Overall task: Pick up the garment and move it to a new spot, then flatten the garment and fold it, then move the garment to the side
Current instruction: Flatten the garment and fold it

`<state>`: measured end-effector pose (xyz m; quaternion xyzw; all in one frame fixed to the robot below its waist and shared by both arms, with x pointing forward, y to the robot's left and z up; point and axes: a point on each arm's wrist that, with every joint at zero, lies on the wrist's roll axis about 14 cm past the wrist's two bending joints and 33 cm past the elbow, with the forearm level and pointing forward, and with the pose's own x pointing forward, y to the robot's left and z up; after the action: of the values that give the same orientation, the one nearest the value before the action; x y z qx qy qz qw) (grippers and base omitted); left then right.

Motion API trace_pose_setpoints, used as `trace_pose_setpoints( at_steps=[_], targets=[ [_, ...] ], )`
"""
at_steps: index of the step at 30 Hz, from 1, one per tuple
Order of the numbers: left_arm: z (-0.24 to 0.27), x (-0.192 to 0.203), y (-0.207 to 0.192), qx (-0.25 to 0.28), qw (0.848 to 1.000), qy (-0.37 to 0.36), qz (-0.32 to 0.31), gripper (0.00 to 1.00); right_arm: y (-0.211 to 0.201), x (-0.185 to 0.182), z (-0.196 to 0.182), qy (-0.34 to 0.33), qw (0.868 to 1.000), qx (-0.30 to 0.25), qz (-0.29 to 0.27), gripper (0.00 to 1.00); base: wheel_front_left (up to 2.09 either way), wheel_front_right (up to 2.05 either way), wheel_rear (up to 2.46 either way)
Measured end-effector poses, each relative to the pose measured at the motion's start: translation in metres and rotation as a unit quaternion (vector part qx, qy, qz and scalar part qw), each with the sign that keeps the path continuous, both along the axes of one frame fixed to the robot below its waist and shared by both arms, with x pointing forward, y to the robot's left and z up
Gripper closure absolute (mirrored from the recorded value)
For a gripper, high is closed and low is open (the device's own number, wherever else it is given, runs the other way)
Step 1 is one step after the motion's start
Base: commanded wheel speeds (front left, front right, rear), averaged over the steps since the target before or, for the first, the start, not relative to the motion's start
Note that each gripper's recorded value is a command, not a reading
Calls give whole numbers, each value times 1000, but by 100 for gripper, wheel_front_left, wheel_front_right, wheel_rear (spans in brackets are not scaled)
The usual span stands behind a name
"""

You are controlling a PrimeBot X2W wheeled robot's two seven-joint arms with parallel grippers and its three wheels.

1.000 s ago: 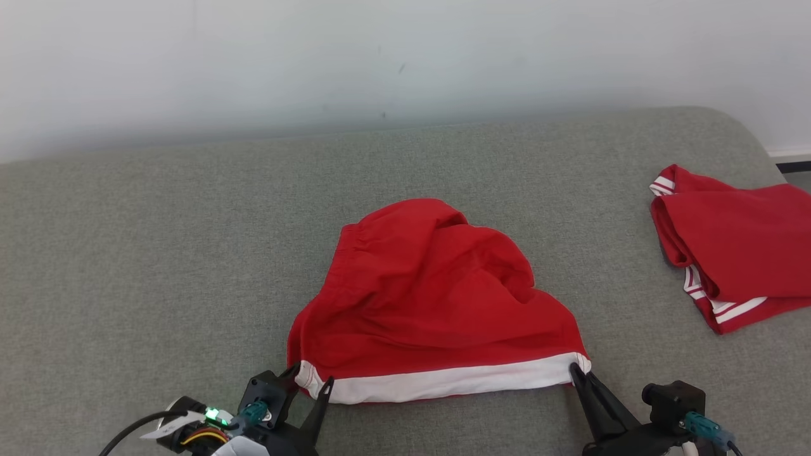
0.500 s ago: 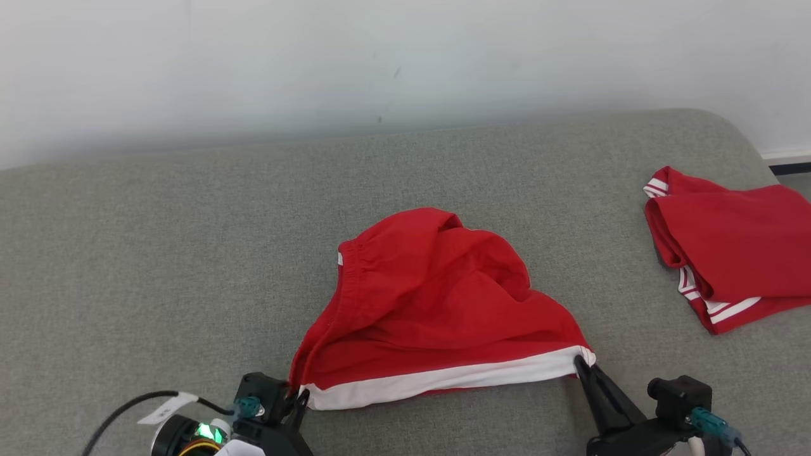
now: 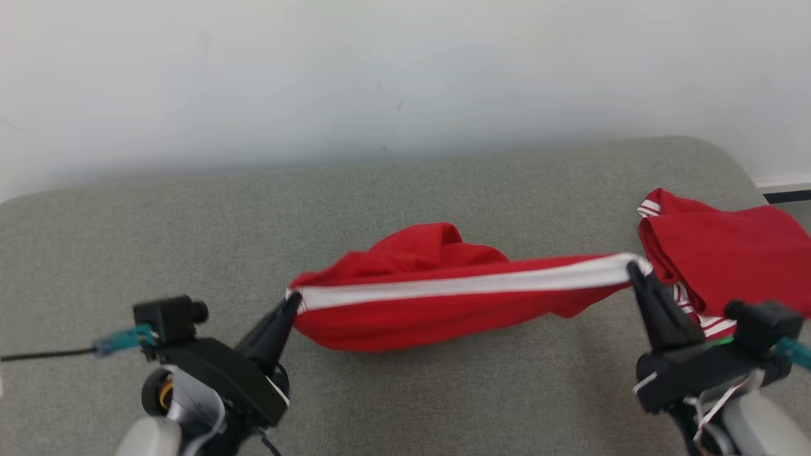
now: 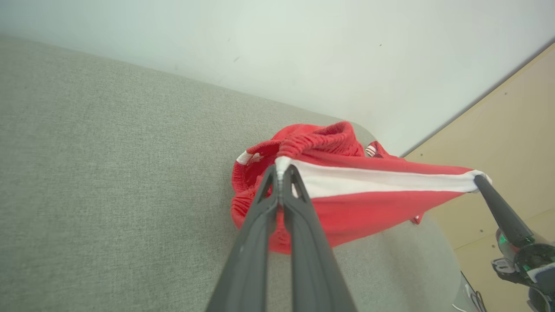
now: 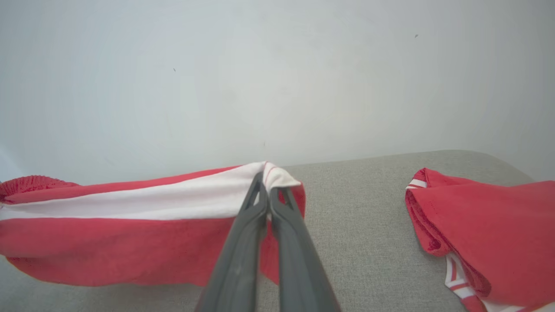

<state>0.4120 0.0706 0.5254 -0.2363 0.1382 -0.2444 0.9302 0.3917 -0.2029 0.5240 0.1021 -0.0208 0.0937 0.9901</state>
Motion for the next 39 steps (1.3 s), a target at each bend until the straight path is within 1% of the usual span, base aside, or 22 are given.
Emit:
trace_pose_setpoints(
  at_steps=[3, 8, 11, 13, 16, 18, 20, 22, 23, 27, 32, 34, 36, 39],
  targets=[
    [38, 6, 3, -48, 998, -28, -3, 100, -6, 6, 35, -30, 1000, 6, 6, 100, 0, 0, 0],
    [108, 11, 3, -78, 992, -94, -32, 100, -6, 11, 97, -75, 997, 2, 35, 100, 0, 0, 0],
    [153, 11, 0, -98, 985, -133, -51, 100, -5, 11, 142, -117, 992, -8, 50, 100, 0, 0, 0],
    [179, 8, -4, -113, 981, -145, -66, 100, -7, 9, 170, -144, 988, -18, 55, 100, 0, 0, 0],
    [206, 2, -11, -110, 978, -151, -89, 100, -7, 4, 206, -173, 983, -24, 63, 100, 0, 0, 0],
    [219, -2, -12, -95, 979, -155, -97, 100, -8, 1, 226, -189, 979, -27, 68, 100, 0, 0, 0],
    [232, -6, -14, -87, 979, -155, -104, 100, -10, -4, 247, -207, 975, -48, 68, 100, 0, 0, 0],
    [239, -8, -14, -88, 978, -153, -107, 100, -11, -6, 257, -217, 972, -54, 66, 100, 0, 0, 0],
    [249, -12, -15, -98, 977, -156, -112, 100, -13, -10, 267, -231, 969, -55, 63, 100, 0, 0, 0],
    [258, -19, -17, -121, 974, -146, -121, 100, -19, -15, 279, -243, 967, -59, 56, 100, 0, 0, 0],
    [258, -18, -17, -115, 977, -127, -128, 100, -20, -15, 285, -245, 966, -63, 56, 100, 0, 0, 0],
    [257, -12, -19, -103, 979, -122, -130, 100, -19, -3, 283, -232, 969, -68, 53, 100, 0, 0, 0],
    [260, -3, -18, -88, 979, -136, -122, 100, -13, 12, 279, -216, 973, -55, 59, 100, 0, 0, 0],
    [257, 15, -27, -66, 979, -143, -130, 100, 1, 45, 269, -180, 980, -57, 63, 100, 0, 0, 0]
  ],
)
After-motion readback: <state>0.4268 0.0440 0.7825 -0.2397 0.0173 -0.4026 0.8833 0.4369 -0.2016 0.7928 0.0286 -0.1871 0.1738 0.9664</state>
